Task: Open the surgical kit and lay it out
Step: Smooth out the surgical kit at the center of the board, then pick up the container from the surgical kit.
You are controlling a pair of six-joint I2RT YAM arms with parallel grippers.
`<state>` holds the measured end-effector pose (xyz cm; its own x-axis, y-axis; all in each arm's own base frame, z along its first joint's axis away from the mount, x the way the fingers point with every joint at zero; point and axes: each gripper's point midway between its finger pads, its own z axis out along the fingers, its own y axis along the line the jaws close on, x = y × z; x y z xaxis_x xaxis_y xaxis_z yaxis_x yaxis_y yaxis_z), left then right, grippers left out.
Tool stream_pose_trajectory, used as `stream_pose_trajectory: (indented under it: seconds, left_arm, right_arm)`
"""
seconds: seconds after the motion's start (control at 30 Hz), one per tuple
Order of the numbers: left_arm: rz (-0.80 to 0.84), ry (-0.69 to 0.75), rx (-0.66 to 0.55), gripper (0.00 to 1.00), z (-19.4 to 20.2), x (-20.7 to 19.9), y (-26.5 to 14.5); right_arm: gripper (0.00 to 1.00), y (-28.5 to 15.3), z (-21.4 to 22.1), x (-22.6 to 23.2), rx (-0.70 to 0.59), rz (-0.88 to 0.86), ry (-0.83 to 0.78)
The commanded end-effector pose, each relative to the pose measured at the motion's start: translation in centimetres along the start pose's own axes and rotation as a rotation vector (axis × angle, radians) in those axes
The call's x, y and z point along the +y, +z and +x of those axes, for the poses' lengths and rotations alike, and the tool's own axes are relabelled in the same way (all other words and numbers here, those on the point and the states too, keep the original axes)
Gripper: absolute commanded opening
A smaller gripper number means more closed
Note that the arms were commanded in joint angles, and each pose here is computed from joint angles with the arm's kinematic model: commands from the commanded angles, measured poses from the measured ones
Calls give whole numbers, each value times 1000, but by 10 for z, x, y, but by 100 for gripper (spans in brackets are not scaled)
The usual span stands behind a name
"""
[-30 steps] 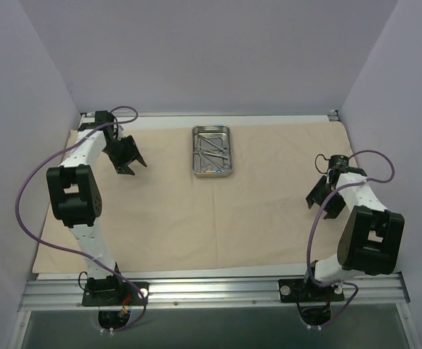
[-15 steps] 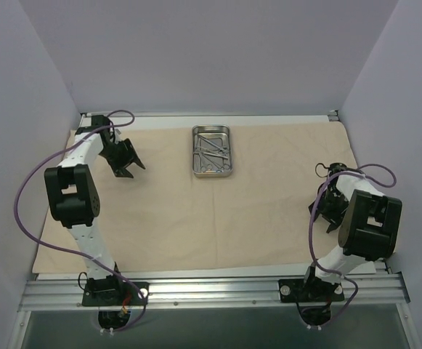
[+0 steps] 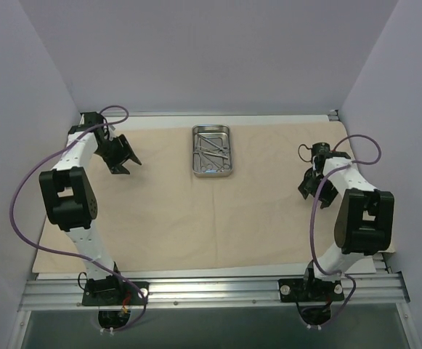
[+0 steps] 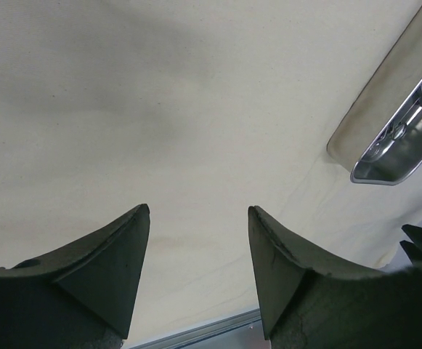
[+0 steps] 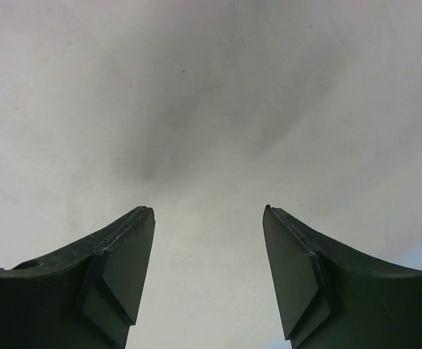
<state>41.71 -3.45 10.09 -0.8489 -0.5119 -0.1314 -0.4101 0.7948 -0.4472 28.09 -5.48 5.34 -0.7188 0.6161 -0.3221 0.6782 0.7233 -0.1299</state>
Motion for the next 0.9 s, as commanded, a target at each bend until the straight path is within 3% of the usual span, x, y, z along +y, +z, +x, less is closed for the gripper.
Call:
stream_pose_trajectory:
  seconds: [0.0, 0.2, 0.4, 0.5, 0.6, 0.73, 0.77, 0.87]
  left_arm:
    - [55, 36, -66, 66, -15, -19, -21]
    - [19, 43, -60, 66, -11, -10, -20]
    - [-4, 52, -75, 74, -12, -7, -25]
    - [-7, 63, -89, 78, -15, -10, -31]
    - [-1, 77, -101, 82, -16, -12, -35]
    - [5, 114, -112, 84, -11, -16, -44]
    - [2, 122, -112, 85, -9, -16, -46]
    - [7, 139, -112, 85, -5, -18, -53]
  right_arm:
    - [62, 32, 33, -18, 106, 114, -9]
    - [62, 55, 76, -44, 208, 160, 2]
    - [62, 31, 34, -16, 103, 73, -8]
    - [63, 1, -15, 23, -23, 2, -48]
    - [64, -43, -52, 96, -167, -132, -185]
    - [68, -83, -64, 191, -283, -269, -390]
    - [69, -111, -69, 223, -353, -352, -452]
    - [74, -130, -68, 274, -386, -467, -510]
